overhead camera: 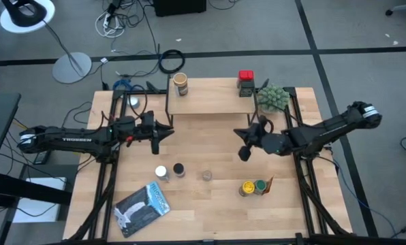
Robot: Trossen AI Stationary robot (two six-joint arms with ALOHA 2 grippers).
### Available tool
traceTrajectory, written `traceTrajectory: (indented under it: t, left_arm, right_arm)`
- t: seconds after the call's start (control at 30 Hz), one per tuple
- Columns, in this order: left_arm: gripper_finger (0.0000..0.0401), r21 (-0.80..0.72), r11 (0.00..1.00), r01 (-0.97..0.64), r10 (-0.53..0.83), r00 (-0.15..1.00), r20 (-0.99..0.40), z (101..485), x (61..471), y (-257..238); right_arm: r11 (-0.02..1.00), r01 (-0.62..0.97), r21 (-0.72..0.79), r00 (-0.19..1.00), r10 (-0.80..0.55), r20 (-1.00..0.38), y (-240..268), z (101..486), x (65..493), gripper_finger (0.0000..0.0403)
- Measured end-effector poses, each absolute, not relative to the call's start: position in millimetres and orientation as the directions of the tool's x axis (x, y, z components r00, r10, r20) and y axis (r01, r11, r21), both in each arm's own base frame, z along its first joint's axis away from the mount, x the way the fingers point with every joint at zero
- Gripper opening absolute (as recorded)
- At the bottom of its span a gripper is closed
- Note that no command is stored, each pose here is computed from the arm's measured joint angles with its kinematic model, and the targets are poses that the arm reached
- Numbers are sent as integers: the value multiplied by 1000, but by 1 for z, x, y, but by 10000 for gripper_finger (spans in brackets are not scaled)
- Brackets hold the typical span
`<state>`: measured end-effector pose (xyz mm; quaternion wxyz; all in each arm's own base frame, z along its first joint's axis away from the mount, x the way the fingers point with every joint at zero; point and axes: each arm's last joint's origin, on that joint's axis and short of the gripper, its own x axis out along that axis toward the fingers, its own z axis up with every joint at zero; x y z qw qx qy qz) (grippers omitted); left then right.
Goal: Shelf spices
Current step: Put the black seasoning bottle on the shelf
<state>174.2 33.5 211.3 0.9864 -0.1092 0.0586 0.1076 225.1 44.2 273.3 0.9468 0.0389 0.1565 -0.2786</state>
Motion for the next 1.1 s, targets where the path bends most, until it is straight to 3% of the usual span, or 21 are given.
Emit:
traceTrajectory:
  t: [0.2,0.33,0.53,0.73,1.1]
  left_arm:
    - [166,-211,951,-227,217,974,-72,218,175,34]
    - [195,-210,951,-226,217,974,-68,218,175,34]
    - [202,-217,951,-221,212,975,-67,218,175,34]
    - [202,-250,961,-122,110,992,-61,223,177,31]
    - [202,-191,972,-135,55,926,-373,262,185,16]
  right_arm:
    - [862,506,-21,813,-485,-322,52,273,217,0]
    - [853,521,-29,799,-500,-335,54,272,212,0]
    - [844,536,-23,790,-511,-338,57,272,206,0]
    - [852,522,-28,793,-497,-352,62,270,203,0]
    - [829,558,-13,762,-519,-386,68,262,194,0]
